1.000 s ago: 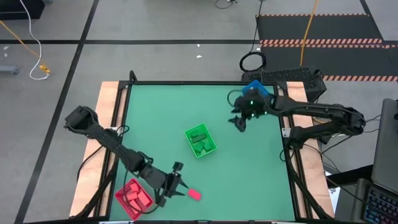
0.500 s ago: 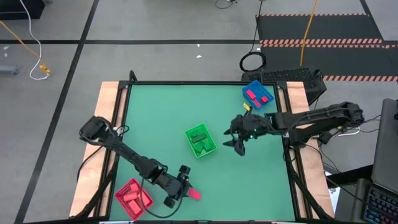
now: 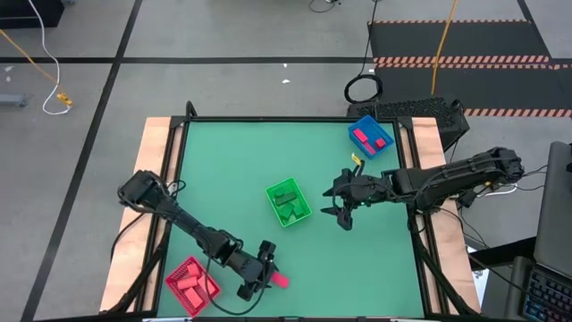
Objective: Sort & place blocks by color
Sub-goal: Put the light pink block into the blue bin
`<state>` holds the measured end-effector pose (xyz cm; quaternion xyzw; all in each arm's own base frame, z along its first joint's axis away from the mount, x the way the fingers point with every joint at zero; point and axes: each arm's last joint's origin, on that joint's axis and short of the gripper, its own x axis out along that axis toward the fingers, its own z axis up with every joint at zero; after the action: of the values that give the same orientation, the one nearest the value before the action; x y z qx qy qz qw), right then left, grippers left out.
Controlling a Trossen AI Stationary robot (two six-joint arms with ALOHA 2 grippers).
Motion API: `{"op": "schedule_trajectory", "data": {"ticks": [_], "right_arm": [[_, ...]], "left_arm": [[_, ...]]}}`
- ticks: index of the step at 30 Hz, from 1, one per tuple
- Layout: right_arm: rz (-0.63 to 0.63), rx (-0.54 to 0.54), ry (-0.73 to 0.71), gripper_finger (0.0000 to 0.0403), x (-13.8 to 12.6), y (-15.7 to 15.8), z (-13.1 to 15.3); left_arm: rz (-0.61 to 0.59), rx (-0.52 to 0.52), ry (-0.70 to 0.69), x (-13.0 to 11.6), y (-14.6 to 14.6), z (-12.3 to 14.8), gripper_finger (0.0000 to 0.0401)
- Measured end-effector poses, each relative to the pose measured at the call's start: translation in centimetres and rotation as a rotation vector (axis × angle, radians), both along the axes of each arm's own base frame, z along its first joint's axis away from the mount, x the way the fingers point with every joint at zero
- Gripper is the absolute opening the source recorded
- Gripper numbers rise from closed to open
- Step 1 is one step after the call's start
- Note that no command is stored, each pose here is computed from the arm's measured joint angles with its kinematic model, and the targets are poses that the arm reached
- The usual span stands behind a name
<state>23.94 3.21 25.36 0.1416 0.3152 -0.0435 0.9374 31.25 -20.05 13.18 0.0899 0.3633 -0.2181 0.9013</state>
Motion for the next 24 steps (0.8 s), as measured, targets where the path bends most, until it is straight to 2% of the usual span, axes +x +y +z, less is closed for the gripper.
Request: {"op": "schedule_trajectory", "data": {"ticks": [5,12,18,20,22,24], "right_arm": [[-0.007,0.009,0.004,0.0249,-0.1,0.0,-0.3],[-0.022,0.03,0.001,0.0249,-0.4,-0.1,-2.2],[-0.033,0.047,-0.019,0.0249,-0.7,-0.1,-3.6],[-0.037,0.055,-0.028,0.0249,-0.7,-0.1,-3.8],[-0.007,0.06,-0.048,0.0249,-0.7,0.1,-3.8],[0.096,0.055,-0.1,0.0249,-0.6,0.7,-3.8]], "left_arm": [[0.014,0.001,0.006,0.5,-0.3,-2.2,0.0234],[0.014,0.004,-0.02,0.9,-0.4,-2.7,0.0208],[0.003,0.007,-0.014,0.8,-0.4,-2.7,0.0143],[0.003,0.007,-0.015,0.8,-0.4,-2.6,0.0134],[0.006,0.01,-0.014,0.8,-0.3,-2.5,0.0134],[0.022,0.017,-0.019,0.8,0.0,-2.1,0.0134]]}}
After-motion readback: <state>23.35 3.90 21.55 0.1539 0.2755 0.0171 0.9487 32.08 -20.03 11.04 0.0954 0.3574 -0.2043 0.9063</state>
